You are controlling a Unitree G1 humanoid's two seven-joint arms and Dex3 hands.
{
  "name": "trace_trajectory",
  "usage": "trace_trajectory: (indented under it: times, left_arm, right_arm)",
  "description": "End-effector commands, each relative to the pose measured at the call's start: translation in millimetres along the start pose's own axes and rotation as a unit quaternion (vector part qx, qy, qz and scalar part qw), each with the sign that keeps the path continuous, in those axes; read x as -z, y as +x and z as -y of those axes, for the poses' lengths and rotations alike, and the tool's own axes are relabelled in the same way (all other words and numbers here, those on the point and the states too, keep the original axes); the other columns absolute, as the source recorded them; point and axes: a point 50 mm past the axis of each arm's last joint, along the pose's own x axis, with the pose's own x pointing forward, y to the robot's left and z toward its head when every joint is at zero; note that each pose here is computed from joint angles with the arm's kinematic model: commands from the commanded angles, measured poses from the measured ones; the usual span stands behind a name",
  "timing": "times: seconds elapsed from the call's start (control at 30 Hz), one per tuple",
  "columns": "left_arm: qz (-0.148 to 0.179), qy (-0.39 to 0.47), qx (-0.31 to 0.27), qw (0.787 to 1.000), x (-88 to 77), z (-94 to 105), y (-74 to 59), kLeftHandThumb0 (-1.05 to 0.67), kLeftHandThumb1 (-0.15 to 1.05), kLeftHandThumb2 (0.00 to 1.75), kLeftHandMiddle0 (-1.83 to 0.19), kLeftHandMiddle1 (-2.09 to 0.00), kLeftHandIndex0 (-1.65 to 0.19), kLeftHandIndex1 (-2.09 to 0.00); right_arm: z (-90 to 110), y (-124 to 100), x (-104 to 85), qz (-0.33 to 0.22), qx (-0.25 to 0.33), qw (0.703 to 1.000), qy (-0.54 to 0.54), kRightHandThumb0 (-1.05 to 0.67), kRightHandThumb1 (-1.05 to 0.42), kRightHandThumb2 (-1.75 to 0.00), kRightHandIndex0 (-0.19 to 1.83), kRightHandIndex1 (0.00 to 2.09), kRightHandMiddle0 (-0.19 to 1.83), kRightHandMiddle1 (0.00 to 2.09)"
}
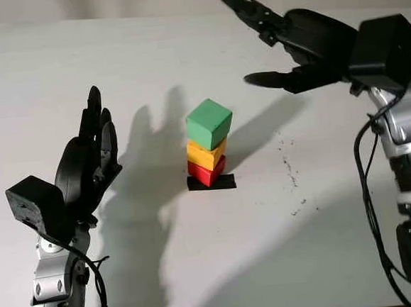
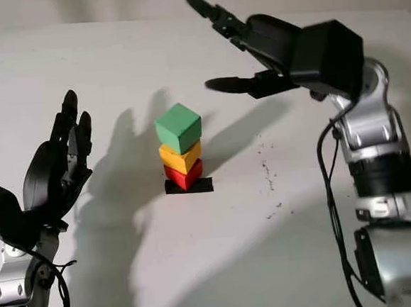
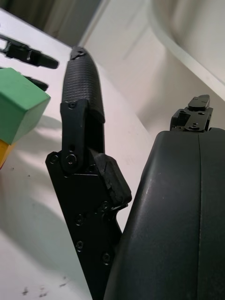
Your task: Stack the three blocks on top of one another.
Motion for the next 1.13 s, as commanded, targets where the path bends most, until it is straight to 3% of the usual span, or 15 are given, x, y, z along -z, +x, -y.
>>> trace_trajectory:
  times: [0.0,0.2,0.43,0.87,1.1]
  left_arm:
    - [0.0,0.002,0.001,1.0,1.8,0.2,-0.6,-0.79,1.05,0.68,0.19,0.0,0.19,0.0]
    - [-0.005,0.0,0.01,1.0,3.3,2.2,1.7,-0.8,1.05,0.7,0.19,0.0,0.19,0.0]
    - [0.002,-0.004,0.02,1.0,5.3,7.1,2.3,-0.79,1.05,0.71,0.19,0.0,0.19,0.0]
    - [0.037,-0.011,0.031,0.999,8.5,13.5,0.7,-0.81,1.05,0.72,0.19,0.0,0.19,0.0]
    - [0.054,-0.028,0.03,0.998,6.1,17.6,-2.4,-0.83,1.05,0.7,0.19,0.0,0.19,0.0]
  right_arm:
    - [-9.1,-10.9,8.4,-0.004,0.032,0.999,0.038,-0.86,-1.05,-0.69,-0.19,0.0,-0.19,0.0]
    - [-39.8,-34.4,27.6,-0.036,0.108,0.981,0.154,-0.81,-1.05,-0.7,-0.19,0.0,-0.19,0.0]
    - [-75.6,-43.5,36.9,-0.062,0.164,0.95,0.257,-0.75,-1.05,-0.75,-0.19,0.0,-0.19,0.0]
    - [-120.1,-46.8,41.8,-0.071,0.175,0.926,0.327,-0.81,-1.05,-0.8,-0.19,0.0,-0.19,0.0]
    - [-132.2,-50.0,40.8,-0.083,0.185,0.915,0.349,-0.79,-1.05,-0.81,-0.19,0.0,-0.19,0.0]
